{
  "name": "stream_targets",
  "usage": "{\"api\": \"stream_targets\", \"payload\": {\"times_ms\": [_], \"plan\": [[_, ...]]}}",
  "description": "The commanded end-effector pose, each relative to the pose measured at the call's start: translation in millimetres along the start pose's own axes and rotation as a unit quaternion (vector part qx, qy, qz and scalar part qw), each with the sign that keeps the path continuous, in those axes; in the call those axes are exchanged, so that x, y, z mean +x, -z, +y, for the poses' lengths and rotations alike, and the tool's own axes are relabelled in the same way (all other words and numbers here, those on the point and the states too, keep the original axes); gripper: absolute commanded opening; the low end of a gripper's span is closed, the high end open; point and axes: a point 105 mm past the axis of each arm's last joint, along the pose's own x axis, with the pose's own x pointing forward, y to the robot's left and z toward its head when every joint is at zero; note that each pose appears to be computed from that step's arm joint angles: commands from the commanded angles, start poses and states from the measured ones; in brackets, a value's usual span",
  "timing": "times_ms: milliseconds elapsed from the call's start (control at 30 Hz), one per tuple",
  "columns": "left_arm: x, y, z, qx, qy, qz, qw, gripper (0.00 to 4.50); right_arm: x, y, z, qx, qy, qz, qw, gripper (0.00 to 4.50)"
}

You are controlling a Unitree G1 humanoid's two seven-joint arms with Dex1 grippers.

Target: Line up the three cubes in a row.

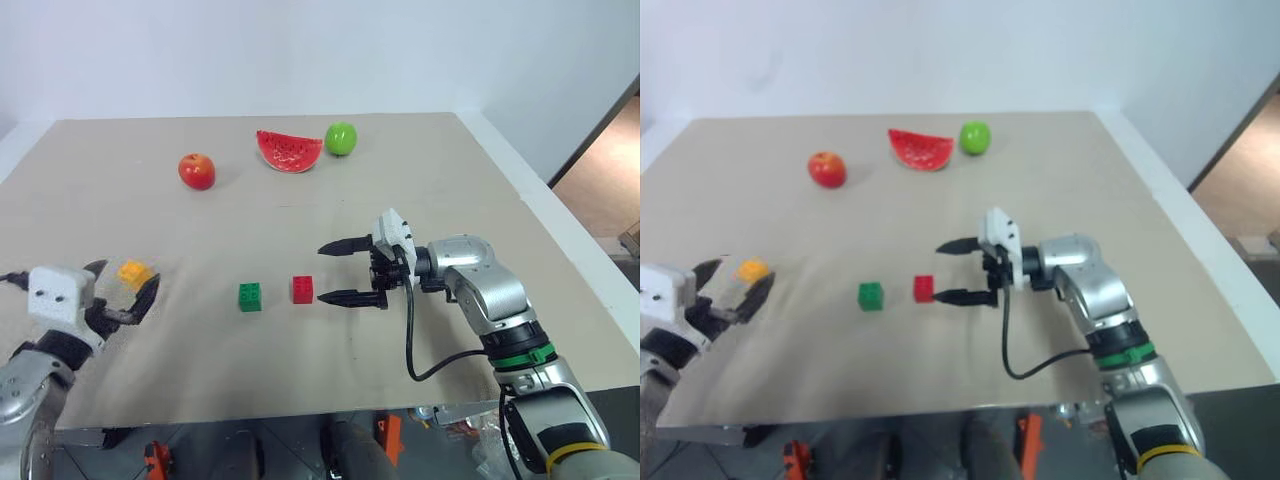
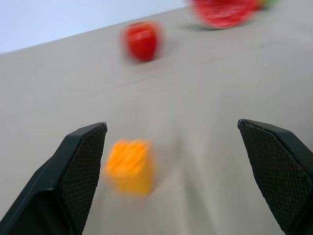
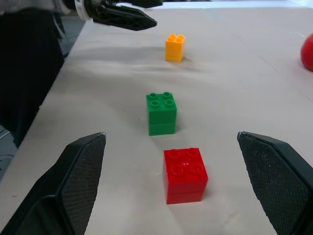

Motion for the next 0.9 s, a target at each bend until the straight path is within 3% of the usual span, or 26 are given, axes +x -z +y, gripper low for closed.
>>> {"api": "stream_targets", "payload": {"times_ms": [33, 333, 533, 900], "plan": [[-7.0, -5.3, 9.7, -0.023, -0.067, -0.015, 0.997, 4.45, 0.7, -11.4, -1.4, -0.023, -0.008, -0.011, 1.000, 4.50], [7.0, 6.9, 30.4, -0.073, -0.051, 0.007, 0.996, 4.45, -1.4, -10.8, -1.9, -0.024, -0.009, -0.008, 1.000, 4.50], [23.7, 14.0, 48.5, -0.033, 0.017, 0.049, 0.998, 4.45, -6.2, -5.4, 1.1, -0.022, 0.000, 0.001, 1.000, 4.50], [44.8, 31.3, 49.5, -0.012, 0.096, 0.095, 0.991, 4.45, -15.7, -2.9, 2.7, -0.020, 0.026, 0.008, 0.999, 4.50]]}}
